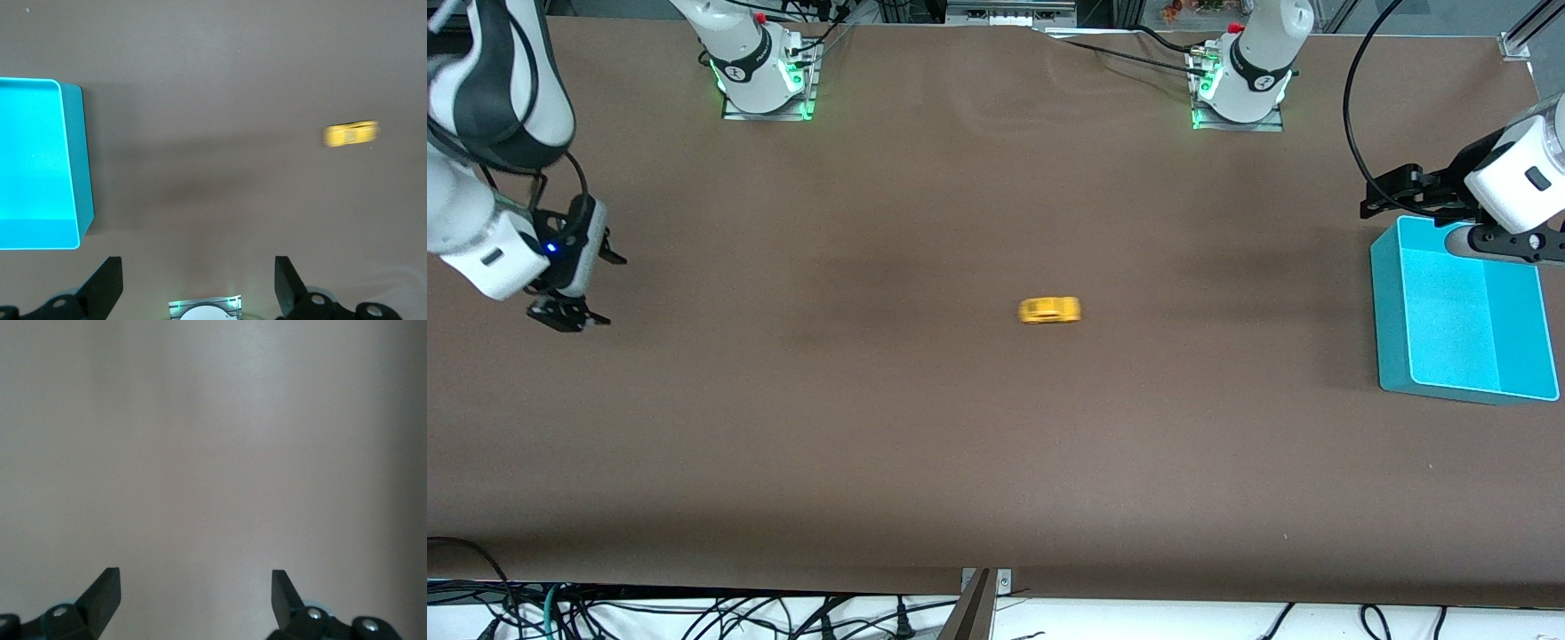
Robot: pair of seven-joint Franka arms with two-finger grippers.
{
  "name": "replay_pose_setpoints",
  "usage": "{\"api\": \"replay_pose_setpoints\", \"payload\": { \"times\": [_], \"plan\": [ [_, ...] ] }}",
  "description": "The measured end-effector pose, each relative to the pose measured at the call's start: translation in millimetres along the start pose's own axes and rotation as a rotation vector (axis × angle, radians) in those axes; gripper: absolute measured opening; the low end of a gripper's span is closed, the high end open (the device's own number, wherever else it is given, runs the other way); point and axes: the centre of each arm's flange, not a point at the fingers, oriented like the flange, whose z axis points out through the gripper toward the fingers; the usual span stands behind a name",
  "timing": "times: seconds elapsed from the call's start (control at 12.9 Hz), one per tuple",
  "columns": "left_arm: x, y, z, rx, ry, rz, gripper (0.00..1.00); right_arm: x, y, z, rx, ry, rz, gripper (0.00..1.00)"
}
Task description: Wind and store yellow beetle car
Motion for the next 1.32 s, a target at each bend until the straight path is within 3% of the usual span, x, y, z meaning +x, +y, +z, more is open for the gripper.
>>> {"api": "replay_pose_setpoints", "payload": {
  "times": [0.23, 0.54, 0.7, 0.85, 1.09, 1.32],
  "plan": [
    [4.9, 1.4, 7.4, 0.000, -0.016, 0.003, 1.00, 14.4, -15.1, -45.3, -0.052, -0.013, 0.189, 1.00],
    [6.5, 2.3, 21.0, -0.004, -0.076, 0.050, 1.00, 41.0, -45.0, -86.4, -0.065, -0.029, 0.602, 1.00],
    [11.3, 3.3, 32.4, -0.011, -0.103, 0.150, 1.00, 58.8, -59.9, -97.4, -0.061, -0.038, 0.844, 1.00],
    [15.7, 3.5, 47.6, -0.021, -0.134, 0.250, 1.00, 64.6, -65.3, -99.0, -0.054, -0.045, 0.993, 1.00],
    [20.7, -7.1, 76.5, -0.040, -0.155, 0.467, 1.00, 62.4, -69.9, -99.6, -0.039, -0.061, 1.131, 1.00],
    [28.1, -43.3, 124.8, 0.001, -0.158, 0.787, 1.00, 62.5, -76.3, -105.3, -0.035, -0.069, 1.191, 1.00]
  ]
}}
